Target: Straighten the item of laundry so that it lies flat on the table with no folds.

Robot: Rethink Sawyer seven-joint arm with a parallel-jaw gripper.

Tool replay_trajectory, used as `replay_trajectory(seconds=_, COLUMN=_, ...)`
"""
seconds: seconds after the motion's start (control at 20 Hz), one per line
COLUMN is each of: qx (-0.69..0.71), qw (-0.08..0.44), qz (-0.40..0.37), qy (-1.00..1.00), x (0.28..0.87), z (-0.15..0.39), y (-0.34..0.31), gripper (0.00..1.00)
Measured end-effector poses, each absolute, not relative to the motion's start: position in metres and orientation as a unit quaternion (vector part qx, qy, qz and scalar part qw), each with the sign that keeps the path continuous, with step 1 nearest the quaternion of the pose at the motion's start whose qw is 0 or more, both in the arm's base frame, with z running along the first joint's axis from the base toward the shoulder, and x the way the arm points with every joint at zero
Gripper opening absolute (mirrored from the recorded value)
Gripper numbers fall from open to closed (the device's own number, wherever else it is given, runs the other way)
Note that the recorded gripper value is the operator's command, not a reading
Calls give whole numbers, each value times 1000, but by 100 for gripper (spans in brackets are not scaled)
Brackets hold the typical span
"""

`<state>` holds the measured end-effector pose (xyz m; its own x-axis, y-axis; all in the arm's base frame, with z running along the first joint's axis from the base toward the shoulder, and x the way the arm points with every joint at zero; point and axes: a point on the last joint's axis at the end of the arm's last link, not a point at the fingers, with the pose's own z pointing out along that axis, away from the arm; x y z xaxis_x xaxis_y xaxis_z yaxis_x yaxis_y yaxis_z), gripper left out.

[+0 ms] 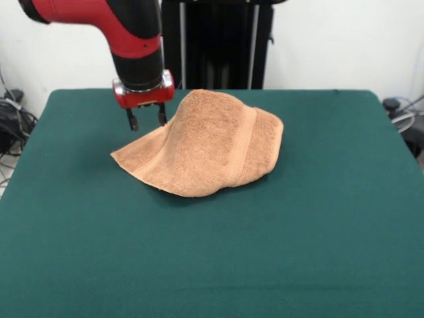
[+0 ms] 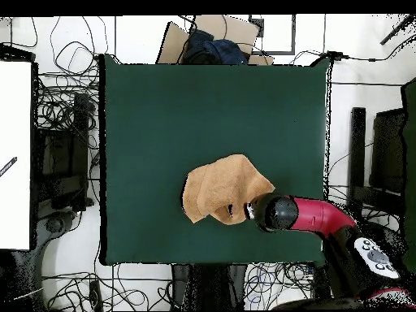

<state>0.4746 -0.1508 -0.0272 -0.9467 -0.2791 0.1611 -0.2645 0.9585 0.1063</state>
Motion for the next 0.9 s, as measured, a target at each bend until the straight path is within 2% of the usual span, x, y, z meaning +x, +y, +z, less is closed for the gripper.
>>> replay_trajectory(seconds=0.4, qx=137, qw=94, qz=-51, qy=-985, x=469, z=-36, y=-147, gripper=100)
replay_trajectory(seconds=0.9, qx=124, qw=74, qz=-26, qy=-989, x=482, z=-13, y=-173, gripper=100)
